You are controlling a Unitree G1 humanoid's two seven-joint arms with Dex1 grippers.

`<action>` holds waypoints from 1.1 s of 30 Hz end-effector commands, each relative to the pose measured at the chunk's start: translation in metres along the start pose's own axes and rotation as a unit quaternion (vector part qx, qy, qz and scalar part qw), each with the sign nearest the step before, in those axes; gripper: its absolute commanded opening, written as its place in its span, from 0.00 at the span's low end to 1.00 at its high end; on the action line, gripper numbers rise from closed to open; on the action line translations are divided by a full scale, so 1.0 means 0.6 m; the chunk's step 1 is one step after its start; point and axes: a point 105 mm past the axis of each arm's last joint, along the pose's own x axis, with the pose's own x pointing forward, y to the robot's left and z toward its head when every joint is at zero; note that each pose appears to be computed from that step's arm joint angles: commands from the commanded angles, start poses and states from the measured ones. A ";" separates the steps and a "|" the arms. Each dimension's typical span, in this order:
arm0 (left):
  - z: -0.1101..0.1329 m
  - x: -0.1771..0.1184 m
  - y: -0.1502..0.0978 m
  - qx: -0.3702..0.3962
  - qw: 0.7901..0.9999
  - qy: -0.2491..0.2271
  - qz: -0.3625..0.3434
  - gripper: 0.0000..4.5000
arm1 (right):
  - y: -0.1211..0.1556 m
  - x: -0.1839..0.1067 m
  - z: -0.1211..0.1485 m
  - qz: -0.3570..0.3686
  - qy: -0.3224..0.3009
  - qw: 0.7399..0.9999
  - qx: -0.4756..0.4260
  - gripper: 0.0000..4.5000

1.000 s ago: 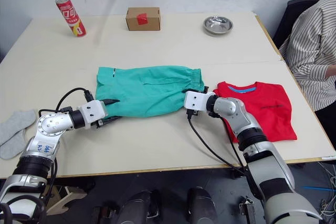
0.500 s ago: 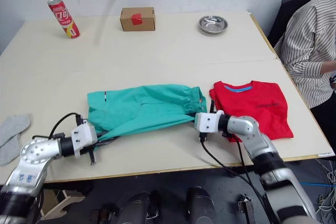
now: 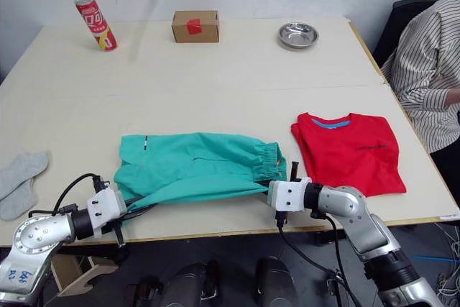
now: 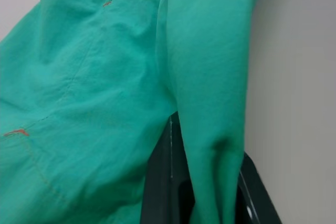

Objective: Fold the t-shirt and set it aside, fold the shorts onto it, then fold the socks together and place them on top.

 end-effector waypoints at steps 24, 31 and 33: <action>0.060 0.086 0.029 -0.092 0.994 -0.058 -0.017 0.18 | -0.026 0.107 0.098 -0.032 -0.148 0.970 0.188 0.00; 0.007 0.125 0.030 -0.105 0.992 -0.004 0.072 0.01 | -0.060 0.108 0.034 -0.159 -0.090 0.969 0.169 0.00; -0.005 0.123 0.031 -0.131 0.987 0.002 0.094 0.01 | -0.073 0.088 0.003 -0.201 -0.073 0.959 0.188 0.00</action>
